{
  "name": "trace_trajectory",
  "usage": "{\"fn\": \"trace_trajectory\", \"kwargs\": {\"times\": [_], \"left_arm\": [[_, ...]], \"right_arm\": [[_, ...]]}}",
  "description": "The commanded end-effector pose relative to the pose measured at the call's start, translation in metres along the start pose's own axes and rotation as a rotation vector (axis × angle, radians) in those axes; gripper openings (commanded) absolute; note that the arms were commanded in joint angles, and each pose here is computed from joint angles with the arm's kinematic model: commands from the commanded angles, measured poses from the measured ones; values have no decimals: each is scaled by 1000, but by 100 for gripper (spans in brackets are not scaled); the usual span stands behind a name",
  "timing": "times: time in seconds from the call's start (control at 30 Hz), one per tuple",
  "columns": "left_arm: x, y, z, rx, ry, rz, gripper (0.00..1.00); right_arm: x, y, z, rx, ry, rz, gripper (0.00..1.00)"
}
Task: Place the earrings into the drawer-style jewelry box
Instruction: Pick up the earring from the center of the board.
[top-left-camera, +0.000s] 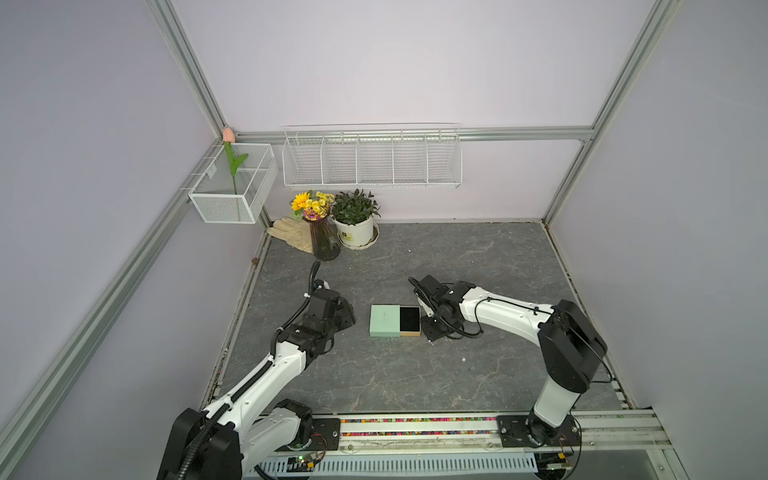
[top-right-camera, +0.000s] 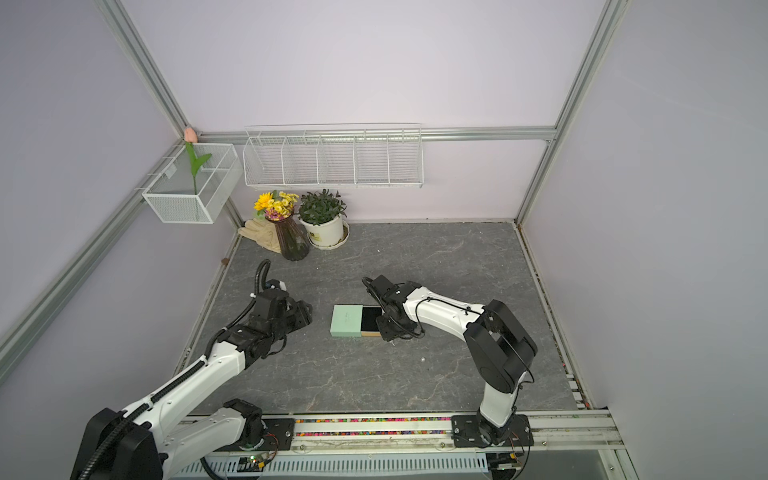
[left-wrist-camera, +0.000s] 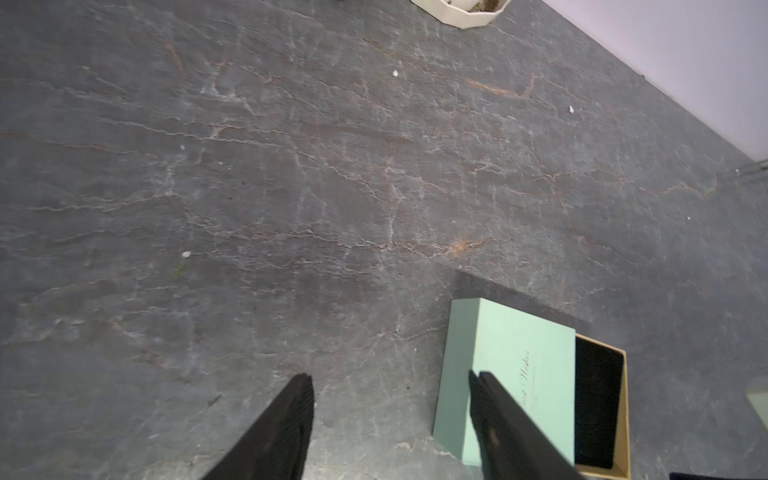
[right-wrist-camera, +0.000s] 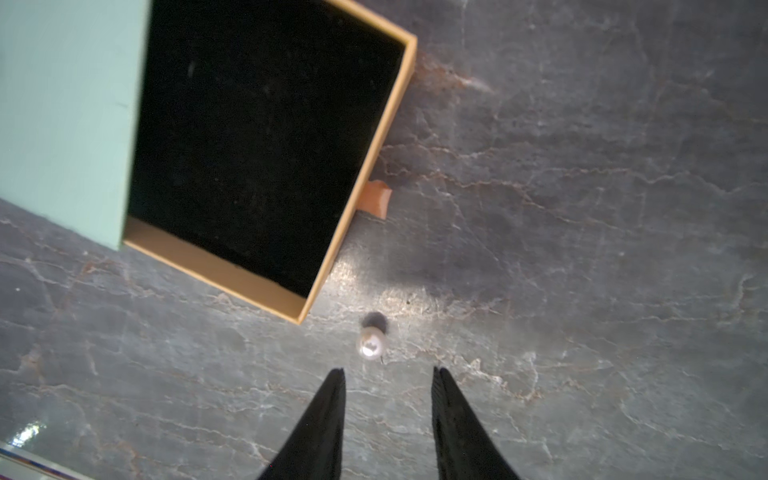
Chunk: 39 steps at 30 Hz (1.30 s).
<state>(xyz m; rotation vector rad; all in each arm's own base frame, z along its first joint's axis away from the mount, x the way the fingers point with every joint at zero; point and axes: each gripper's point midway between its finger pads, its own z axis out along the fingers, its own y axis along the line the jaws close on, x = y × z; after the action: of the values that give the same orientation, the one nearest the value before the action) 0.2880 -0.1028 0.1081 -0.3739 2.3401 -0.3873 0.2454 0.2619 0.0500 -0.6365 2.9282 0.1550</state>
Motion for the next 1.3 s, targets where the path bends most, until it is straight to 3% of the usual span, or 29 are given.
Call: {"fn": "trace_trajectory", "kwargs": {"times": [0.0, 0.4, 1.27], "left_arm": [[2, 18, -1, -58, -14, -42, 64], [8, 25, 6, -84, 7, -47, 64], [10, 28, 7, -96, 15, -52, 64]], "right_arm": [[5, 1, 2, 22, 52, -31, 38], [8, 13, 14, 21, 126, -111, 34], [16, 15, 27, 35, 196, -132, 30]]}}
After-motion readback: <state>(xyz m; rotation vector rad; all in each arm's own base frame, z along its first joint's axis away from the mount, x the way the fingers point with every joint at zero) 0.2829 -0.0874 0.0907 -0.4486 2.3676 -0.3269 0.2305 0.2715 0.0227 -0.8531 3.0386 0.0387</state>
